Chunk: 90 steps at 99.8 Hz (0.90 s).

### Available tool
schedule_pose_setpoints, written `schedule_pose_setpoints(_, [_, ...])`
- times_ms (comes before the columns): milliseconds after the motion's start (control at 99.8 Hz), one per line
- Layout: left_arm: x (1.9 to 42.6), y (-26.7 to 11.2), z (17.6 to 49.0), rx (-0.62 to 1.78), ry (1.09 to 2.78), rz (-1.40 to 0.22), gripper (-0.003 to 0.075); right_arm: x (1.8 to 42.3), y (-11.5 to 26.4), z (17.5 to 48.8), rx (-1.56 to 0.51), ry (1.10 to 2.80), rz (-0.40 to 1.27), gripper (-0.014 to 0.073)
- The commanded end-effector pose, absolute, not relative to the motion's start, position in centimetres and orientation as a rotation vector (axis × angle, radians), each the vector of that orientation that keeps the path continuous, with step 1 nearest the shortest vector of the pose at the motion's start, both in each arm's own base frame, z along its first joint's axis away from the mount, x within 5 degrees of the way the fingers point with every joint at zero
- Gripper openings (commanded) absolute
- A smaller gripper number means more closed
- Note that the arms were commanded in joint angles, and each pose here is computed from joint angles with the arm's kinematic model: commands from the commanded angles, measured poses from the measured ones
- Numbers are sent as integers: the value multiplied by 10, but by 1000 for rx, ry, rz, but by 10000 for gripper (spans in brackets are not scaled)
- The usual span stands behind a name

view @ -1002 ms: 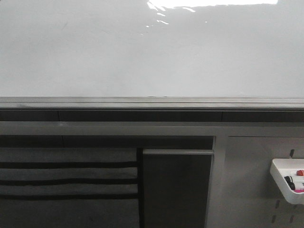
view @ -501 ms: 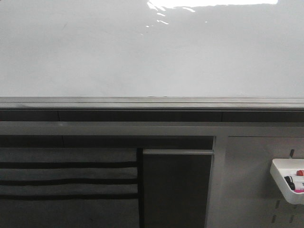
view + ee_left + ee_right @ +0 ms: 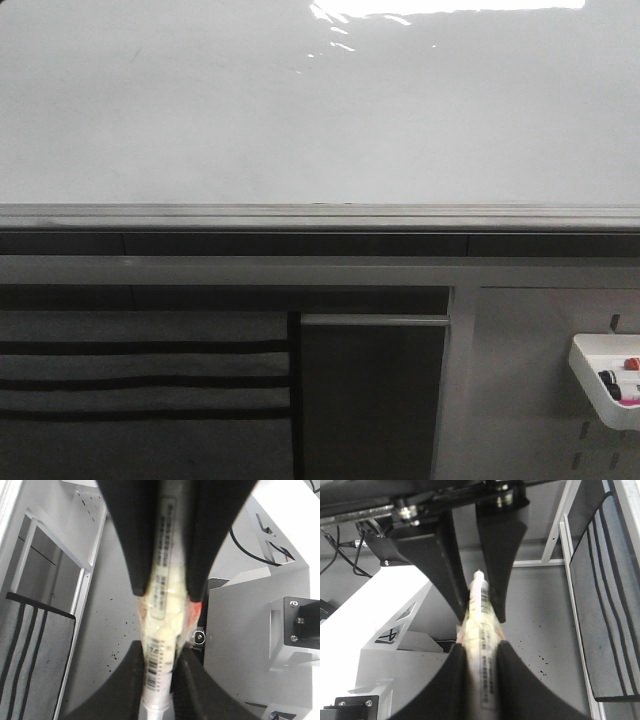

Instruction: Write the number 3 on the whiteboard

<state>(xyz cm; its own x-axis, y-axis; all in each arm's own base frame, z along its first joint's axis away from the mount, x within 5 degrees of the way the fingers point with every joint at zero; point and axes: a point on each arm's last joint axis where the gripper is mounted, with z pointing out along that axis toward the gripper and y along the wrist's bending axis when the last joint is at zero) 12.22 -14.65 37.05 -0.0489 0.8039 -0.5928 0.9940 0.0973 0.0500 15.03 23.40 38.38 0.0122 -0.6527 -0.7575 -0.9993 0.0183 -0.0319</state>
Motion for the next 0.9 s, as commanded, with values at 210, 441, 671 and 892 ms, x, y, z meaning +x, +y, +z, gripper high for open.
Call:
schedule_pose_setpoints(210, [121,-152,387,1664,1835,-582,-18,147,232,404,-1634,1630,768,-17])
schedule_pose_setpoints(441, [121,-152,387,1664,1835,-582,-18,147,232,404,-1632,1629,768,-17])
schedule_pose_setpoints(671, [122,-151,387,1659,1831,-557,-17,147,232,404,-1630,1628,767,-17])
schedule_pose_setpoints(892, [126,-150,386,1650,1823,-505,204,147,232,404,-1632,1629,768,-18])
